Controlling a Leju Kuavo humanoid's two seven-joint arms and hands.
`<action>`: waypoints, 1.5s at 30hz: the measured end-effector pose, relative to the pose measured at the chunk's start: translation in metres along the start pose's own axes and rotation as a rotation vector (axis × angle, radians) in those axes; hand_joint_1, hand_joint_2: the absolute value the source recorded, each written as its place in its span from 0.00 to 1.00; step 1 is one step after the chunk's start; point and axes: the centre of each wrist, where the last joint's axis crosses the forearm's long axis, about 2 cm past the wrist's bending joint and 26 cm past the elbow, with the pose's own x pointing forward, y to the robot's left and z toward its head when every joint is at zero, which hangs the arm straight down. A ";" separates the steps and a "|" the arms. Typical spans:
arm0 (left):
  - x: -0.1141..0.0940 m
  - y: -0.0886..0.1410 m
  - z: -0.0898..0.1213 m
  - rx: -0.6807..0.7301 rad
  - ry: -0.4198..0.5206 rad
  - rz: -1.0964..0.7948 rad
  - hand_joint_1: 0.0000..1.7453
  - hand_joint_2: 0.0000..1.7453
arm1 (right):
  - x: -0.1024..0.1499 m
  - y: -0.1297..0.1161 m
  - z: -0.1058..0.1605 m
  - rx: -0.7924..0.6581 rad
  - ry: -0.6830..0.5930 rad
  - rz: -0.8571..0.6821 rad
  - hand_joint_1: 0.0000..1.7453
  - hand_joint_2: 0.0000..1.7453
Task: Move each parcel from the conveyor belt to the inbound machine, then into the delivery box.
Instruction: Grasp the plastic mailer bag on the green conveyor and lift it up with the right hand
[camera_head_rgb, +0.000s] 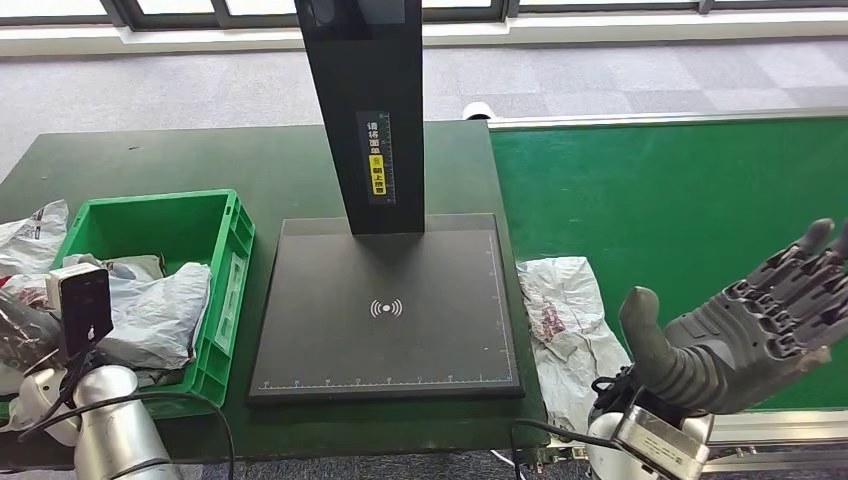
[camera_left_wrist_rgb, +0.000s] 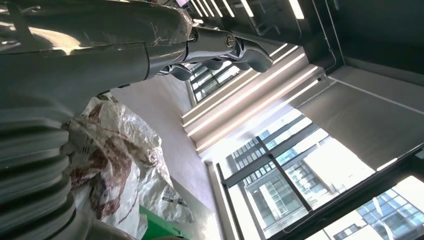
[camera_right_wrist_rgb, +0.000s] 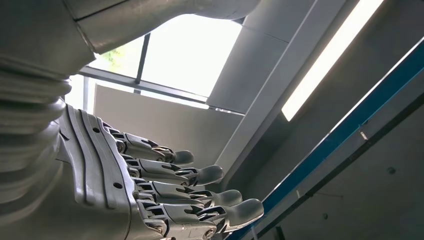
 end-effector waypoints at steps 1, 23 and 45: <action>0.000 -0.001 0.001 -0.007 0.002 0.001 0.00 1.00 | 0.000 0.000 0.000 0.000 0.000 0.000 0.00 1.00; 0.123 0.024 0.075 -0.335 -0.086 1.316 0.00 1.00 | -0.152 -0.014 0.134 0.717 0.548 0.664 0.00 1.00; 0.140 0.030 0.081 -0.395 -0.164 1.335 0.00 1.00 | -0.150 -0.011 0.186 0.913 0.930 0.687 0.00 1.00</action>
